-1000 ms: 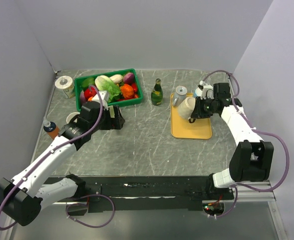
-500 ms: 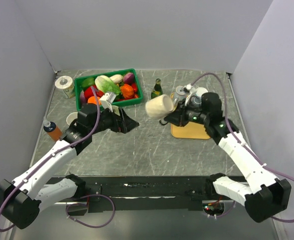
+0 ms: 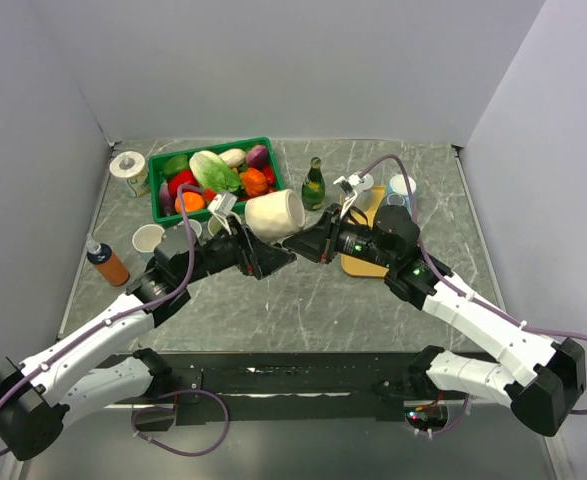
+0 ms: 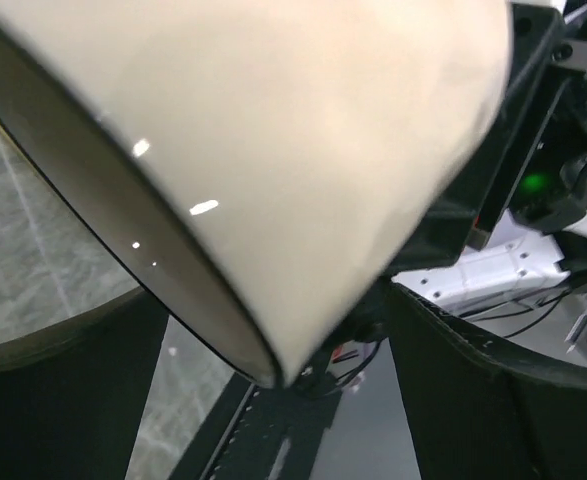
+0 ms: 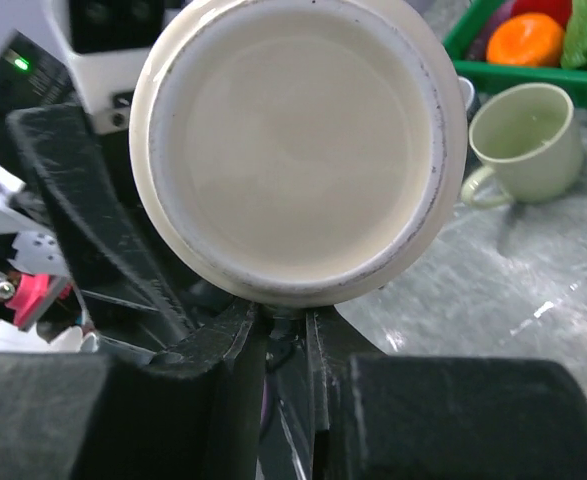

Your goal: Turn the mug right side up

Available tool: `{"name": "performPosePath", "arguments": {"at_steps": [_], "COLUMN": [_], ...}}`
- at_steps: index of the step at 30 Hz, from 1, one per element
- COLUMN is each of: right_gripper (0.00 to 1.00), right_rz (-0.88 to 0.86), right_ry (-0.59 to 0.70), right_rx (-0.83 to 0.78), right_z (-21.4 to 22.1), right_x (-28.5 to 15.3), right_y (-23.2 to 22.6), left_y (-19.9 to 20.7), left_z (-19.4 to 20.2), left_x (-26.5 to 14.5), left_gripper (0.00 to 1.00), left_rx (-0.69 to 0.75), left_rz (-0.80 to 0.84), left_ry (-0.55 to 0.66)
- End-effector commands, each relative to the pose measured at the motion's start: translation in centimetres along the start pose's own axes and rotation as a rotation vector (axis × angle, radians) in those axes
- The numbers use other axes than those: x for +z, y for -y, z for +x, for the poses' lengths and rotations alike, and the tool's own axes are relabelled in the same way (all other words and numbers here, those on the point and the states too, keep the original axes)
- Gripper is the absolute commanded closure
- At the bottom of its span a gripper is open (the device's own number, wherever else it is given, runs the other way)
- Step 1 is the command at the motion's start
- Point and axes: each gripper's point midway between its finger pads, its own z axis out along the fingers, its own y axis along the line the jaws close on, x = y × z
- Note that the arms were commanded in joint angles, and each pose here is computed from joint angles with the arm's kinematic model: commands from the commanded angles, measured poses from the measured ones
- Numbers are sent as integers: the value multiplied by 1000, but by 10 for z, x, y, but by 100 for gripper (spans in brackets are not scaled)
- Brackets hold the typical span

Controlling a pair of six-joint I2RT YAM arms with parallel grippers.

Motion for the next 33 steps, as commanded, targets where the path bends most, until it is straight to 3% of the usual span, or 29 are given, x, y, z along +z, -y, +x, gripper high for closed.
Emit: {"name": "performPosePath", "arguments": {"at_steps": [1, 14, 20, 27, 33], "right_gripper": [100, 100, 100, 100, 100], "right_rz": [-124, -207, -268, -320, -324], "right_ry": [239, 311, 293, 267, 294], "right_rx": [-79, -67, -54, -18, -41], "right_z": [-59, -75, -74, -69, -70], "right_x": [-10, -28, -39, -46, -50], "right_y": [-48, -76, -94, -105, -105], "left_y": [26, 53, 77, 104, 104], "left_z": [-22, -37, -48, -52, -52], "left_x": [1, -6, -16, -16, -13], "left_gripper": [10, 30, 33, 37, 47], "left_rx": [-103, -116, -81, -53, -80], "left_rz": [90, 190, 298, 428, 434], "left_ry": [104, 161, 205, 165, 168]}}
